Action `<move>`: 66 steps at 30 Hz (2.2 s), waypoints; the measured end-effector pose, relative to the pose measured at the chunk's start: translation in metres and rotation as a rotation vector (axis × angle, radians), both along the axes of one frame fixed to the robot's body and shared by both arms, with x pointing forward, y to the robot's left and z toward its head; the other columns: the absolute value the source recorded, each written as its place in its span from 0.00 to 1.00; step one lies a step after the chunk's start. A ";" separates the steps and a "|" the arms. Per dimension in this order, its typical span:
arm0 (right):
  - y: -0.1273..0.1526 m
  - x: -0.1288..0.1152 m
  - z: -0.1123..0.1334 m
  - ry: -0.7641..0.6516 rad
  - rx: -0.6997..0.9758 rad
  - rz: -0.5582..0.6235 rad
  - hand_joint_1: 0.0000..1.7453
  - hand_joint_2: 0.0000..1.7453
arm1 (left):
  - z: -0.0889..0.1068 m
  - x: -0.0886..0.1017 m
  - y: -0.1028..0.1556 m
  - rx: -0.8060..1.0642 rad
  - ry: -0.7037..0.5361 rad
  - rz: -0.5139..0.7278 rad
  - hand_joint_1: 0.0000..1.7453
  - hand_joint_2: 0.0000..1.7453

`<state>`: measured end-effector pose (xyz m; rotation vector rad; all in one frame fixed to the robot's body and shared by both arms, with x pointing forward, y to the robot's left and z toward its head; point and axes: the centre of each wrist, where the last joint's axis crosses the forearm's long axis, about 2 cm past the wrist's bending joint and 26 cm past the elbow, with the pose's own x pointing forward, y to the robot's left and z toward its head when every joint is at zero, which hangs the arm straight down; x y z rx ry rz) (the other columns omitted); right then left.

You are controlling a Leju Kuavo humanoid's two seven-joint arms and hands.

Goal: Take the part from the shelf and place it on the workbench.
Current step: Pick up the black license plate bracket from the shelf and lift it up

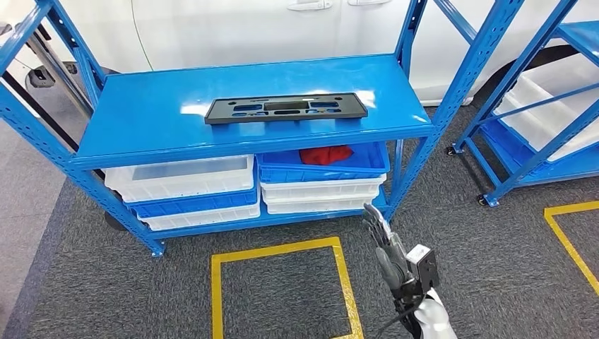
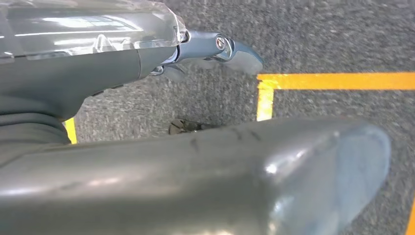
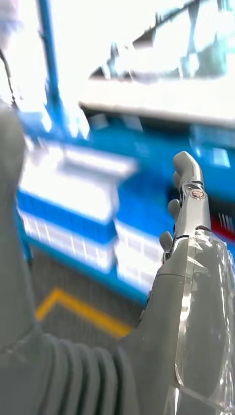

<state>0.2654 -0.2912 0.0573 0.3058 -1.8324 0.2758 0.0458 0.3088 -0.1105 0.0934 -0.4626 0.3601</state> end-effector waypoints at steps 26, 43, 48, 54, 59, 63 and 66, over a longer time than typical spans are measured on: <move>0.084 0.026 0.211 -0.812 0.289 0.645 0.00 0.00 | 0.000 0.006 -0.018 -0.036 -0.028 0.110 0.00 0.00; 0.089 0.012 0.204 -0.815 0.236 0.607 0.00 0.00 | 0.000 0.006 -0.025 -0.047 -0.043 0.116 0.00 0.00; 0.090 0.016 0.193 -0.777 0.210 0.561 0.00 0.00 | 0.000 0.007 -0.024 -0.048 -0.046 0.103 0.00 0.00; 0.093 0.019 0.152 -0.662 0.084 0.434 0.00 0.00 | 0.000 0.003 -0.026 -0.048 -0.049 0.082 0.00 0.00; 0.096 0.021 0.137 -0.609 0.061 0.417 0.00 0.00 | 0.000 0.003 -0.026 -0.052 -0.055 0.075 0.00 0.00; 0.096 0.022 0.133 -0.592 0.057 0.415 0.00 0.00 | 0.000 0.002 -0.027 -0.054 -0.055 0.074 0.00 0.00; 0.096 0.022 0.127 -0.572 0.054 0.408 0.00 0.00 | 0.000 0.003 -0.027 -0.054 -0.056 0.075 0.00 0.00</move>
